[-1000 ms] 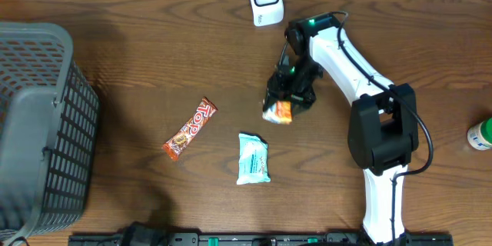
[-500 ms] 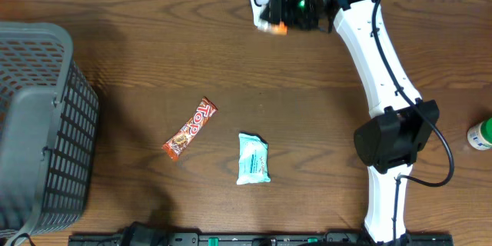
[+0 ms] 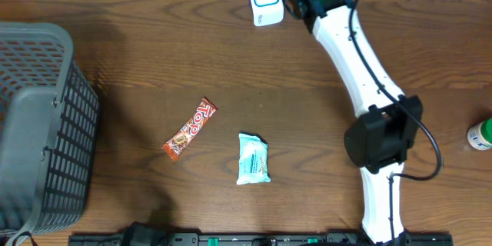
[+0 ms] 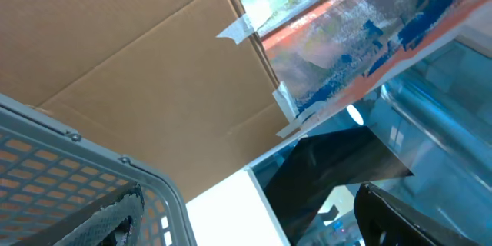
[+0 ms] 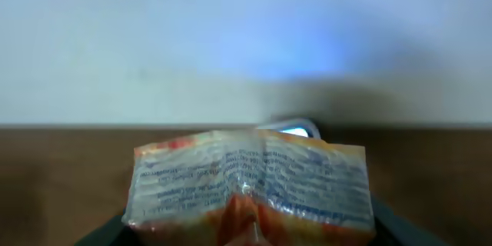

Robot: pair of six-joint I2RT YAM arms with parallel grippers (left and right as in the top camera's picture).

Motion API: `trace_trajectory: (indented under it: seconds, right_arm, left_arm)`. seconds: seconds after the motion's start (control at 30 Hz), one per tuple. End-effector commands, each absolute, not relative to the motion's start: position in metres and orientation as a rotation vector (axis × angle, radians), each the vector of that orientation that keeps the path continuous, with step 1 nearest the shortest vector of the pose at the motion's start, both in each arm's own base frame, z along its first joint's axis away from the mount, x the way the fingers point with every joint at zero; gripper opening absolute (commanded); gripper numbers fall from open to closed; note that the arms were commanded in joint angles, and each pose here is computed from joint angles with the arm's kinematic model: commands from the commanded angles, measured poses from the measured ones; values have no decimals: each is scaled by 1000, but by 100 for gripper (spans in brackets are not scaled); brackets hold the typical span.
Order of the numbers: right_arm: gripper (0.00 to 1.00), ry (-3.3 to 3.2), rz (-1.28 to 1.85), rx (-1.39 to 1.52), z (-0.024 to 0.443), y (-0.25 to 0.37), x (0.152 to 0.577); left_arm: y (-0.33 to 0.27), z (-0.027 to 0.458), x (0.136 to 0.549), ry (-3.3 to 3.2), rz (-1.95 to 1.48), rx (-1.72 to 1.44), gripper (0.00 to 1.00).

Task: Scan the item barcode
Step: 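Hold the Kleenex pack back side facing the scanner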

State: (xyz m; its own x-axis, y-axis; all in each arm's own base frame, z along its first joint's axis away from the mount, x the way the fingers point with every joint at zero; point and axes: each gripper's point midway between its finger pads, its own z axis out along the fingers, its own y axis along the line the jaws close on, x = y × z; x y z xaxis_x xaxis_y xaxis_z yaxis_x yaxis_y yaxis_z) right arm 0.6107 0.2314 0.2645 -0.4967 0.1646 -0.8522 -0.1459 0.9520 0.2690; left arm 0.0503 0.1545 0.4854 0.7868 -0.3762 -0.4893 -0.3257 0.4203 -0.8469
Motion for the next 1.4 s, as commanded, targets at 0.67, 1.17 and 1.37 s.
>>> trace_trajectory:
  seconds: [0.67,1.17,1.37]
  right_arm:
    - [54,2083,223,69,102,230,670]
    - [51,2153,107,79,249,159,613]
    - [53,2311,-66,238,301,51,532]
  left_arm:
    - [150,488,55,718,-63,-1124,88]
    - [150,488,55,718,-63,-1124,88]
    - [150,490,54,705,-73,-1127,88]
